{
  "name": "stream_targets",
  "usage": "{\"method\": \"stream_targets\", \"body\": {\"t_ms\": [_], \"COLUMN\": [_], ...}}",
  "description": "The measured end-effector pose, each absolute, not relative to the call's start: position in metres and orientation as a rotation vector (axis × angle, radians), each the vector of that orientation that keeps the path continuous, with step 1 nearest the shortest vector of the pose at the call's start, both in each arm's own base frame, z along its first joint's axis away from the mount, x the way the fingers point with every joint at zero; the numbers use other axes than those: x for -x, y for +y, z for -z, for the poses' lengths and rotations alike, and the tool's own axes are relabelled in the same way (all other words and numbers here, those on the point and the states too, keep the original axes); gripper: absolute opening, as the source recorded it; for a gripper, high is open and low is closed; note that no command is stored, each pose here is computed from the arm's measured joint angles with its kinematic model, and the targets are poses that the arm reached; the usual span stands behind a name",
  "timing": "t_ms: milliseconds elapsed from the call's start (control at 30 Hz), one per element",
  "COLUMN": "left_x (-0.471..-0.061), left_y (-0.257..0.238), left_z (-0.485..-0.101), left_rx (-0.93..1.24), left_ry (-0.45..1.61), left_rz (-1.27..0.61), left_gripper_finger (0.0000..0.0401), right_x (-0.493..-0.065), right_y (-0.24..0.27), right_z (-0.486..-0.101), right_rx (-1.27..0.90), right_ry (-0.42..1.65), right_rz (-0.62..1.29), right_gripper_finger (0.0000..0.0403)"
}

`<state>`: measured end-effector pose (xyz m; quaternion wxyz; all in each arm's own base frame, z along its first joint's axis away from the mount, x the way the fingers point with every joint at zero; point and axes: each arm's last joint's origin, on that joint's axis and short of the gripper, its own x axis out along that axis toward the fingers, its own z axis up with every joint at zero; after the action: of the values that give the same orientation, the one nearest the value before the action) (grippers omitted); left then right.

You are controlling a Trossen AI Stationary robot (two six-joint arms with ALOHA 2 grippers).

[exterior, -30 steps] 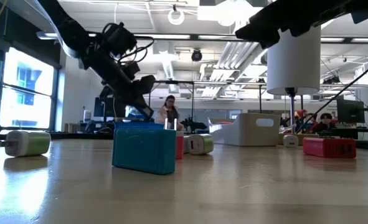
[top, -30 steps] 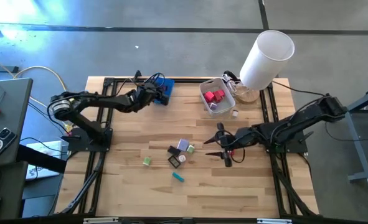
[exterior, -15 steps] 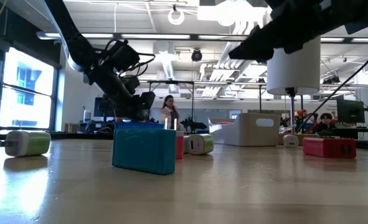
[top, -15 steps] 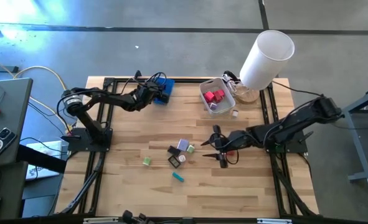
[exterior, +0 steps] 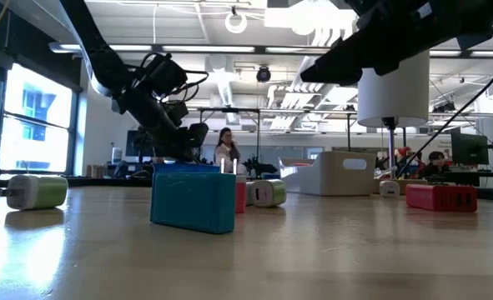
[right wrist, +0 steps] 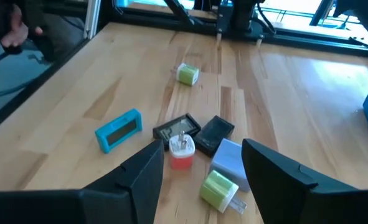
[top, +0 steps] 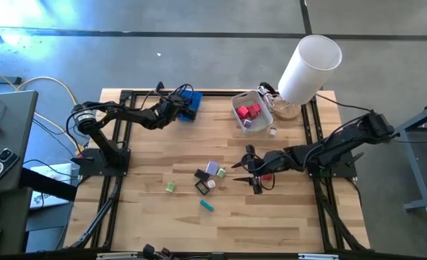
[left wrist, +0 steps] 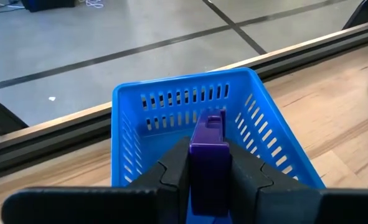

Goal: Pick & Place Office items
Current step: Put the dark blue digital timer into the blue bin

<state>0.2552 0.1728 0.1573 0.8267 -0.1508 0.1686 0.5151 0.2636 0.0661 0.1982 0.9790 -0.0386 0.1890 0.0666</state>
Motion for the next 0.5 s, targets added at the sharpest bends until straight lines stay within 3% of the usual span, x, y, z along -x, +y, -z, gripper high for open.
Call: {"method": "stream_targets", "body": {"t_ms": [500], "left_x": [-0.2562], "left_y": [0.1721], "left_z": [-0.1571], "left_rx": [0.349], "left_ry": [0.354], "left_rz": [-1.057], "left_gripper_finger": [0.0070], "right_x": [-0.2640], "right_y": [0.0663], "right_z": [-0.1960], "right_rx": [0.080], "right_ry": [0.393], "right_rz": [-0.135], "right_gripper_finger": [0.0205]}}
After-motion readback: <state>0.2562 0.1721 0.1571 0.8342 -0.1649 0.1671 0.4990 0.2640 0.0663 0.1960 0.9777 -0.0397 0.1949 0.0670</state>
